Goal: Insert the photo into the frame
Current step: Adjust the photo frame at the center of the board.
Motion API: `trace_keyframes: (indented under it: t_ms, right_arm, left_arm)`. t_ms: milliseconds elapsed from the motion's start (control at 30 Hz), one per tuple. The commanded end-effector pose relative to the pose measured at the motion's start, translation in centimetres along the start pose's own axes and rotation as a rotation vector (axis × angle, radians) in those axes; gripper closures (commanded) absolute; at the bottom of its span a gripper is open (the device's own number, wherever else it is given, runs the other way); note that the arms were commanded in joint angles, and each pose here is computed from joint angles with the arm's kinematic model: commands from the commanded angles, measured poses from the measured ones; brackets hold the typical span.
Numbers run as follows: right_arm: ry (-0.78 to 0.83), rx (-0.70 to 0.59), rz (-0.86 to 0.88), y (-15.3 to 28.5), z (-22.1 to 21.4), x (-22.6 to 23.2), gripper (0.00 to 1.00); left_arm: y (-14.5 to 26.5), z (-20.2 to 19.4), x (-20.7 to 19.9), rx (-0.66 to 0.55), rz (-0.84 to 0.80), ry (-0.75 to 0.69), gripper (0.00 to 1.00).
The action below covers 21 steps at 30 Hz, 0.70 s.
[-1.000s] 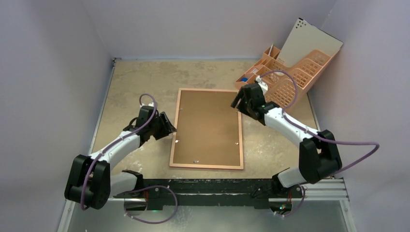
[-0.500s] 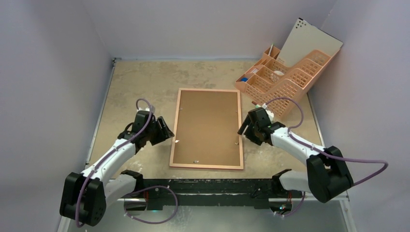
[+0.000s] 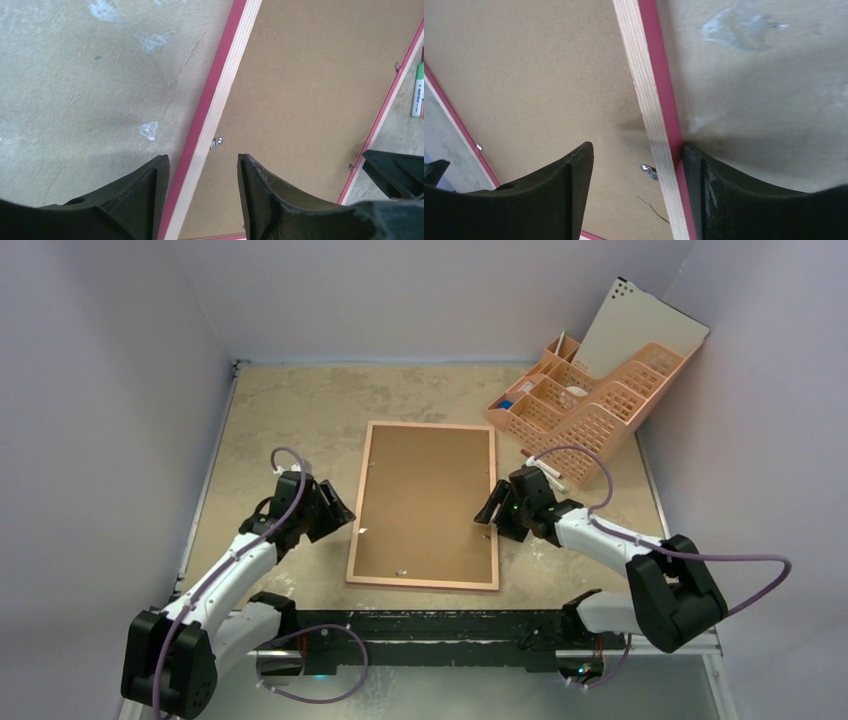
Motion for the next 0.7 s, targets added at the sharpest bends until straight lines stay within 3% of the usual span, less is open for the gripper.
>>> trace_keyframes:
  t_ms: [0,367,667]
  right_arm:
    - [0.031,0.105,0.063,-0.6,-2.6,1.9,0.33]
    - [0.083,0.182,0.213,-3.0,-5.2,8.5,0.34]
    - [0.174,0.21,0.303,-6.1,-5.4,14.9,0.35]
  left_arm:
    - [0.4,0.0,1.0,-0.04,0.068,0.064,0.45]
    - [4.4,1.9,5.2,-0.24,0.398,0.202,0.35]
    - [2.6,0.1,5.1,-0.162,0.344,0.219,0.35]
Point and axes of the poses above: each gripper's point midway between its finger pads, its own y axis back along the fingers, its own x axis along the line the jaws close on, z = x × y, the point moved 4 cm from there along y, back along the fingers, and after that the axes turned 8 degrees about -y, right-handed, at the moved point
